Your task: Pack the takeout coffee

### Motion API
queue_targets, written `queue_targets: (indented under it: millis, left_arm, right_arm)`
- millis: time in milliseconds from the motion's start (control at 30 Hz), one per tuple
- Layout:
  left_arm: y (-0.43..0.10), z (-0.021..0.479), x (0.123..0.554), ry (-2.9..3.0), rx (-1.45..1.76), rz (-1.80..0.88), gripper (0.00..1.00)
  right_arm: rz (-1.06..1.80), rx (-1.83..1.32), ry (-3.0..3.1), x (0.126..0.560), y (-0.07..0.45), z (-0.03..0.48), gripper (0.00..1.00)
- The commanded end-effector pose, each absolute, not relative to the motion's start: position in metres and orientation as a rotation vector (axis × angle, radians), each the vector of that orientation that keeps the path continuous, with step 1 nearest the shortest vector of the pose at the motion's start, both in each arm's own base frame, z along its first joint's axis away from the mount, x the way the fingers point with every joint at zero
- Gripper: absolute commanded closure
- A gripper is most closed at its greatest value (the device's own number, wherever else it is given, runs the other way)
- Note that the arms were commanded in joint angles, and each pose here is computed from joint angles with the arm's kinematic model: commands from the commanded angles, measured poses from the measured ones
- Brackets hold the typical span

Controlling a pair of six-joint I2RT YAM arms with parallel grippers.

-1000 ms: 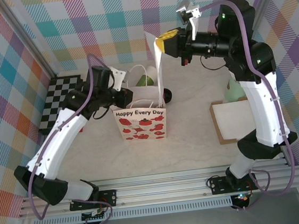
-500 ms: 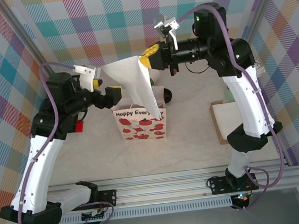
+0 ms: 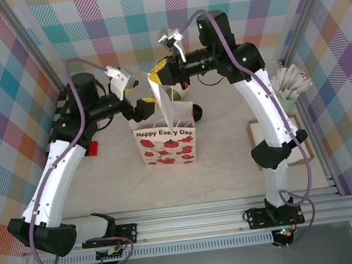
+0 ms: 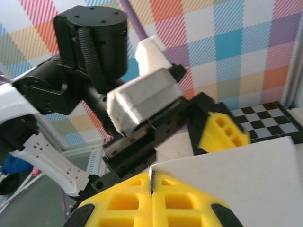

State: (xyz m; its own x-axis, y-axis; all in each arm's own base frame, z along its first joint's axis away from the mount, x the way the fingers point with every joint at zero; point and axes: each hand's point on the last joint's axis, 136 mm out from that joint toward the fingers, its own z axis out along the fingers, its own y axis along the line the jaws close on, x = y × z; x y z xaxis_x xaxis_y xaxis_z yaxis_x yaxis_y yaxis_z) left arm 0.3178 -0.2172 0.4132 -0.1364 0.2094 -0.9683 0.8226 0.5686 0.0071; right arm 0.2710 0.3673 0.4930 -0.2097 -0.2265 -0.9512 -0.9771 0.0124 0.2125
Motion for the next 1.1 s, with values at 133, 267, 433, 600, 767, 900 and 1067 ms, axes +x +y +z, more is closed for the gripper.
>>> queue_targets:
  millis: [133,267,433,600,767,900,1067]
  left_arm:
    - [-0.250,0.447,0.290,1.425,1.079,-0.812,0.00]
    - [-0.253,0.440,0.270,1.409,1.179,-0.874,0.07]
    - [-0.254,0.453,0.247,1.324,1.207,-0.966,0.08]
    - [-0.244,0.466,0.244,1.255,1.126,-0.897,0.04]
    - [-0.241,0.464,0.259,1.303,1.060,-0.866,0.05]
    - [-0.246,0.455,0.272,1.365,1.058,-0.890,0.14]
    - [-0.249,0.450,0.278,1.373,1.049,-0.902,0.28]
  right_arm:
    - [1.366,-1.367,1.436,0.243,0.380,0.502,1.00]
    - [1.360,-1.368,1.403,0.242,0.383,0.507,1.00]
    - [1.344,-1.346,1.457,0.256,0.391,0.494,1.00]
    - [1.269,-1.332,1.550,0.273,0.395,0.469,1.00]
    - [1.320,-1.360,1.568,0.266,0.398,0.462,1.00]
    - [1.408,-1.385,1.486,0.251,0.404,0.477,1.00]
    - [1.440,-1.405,1.396,0.241,0.409,0.492,1.00]
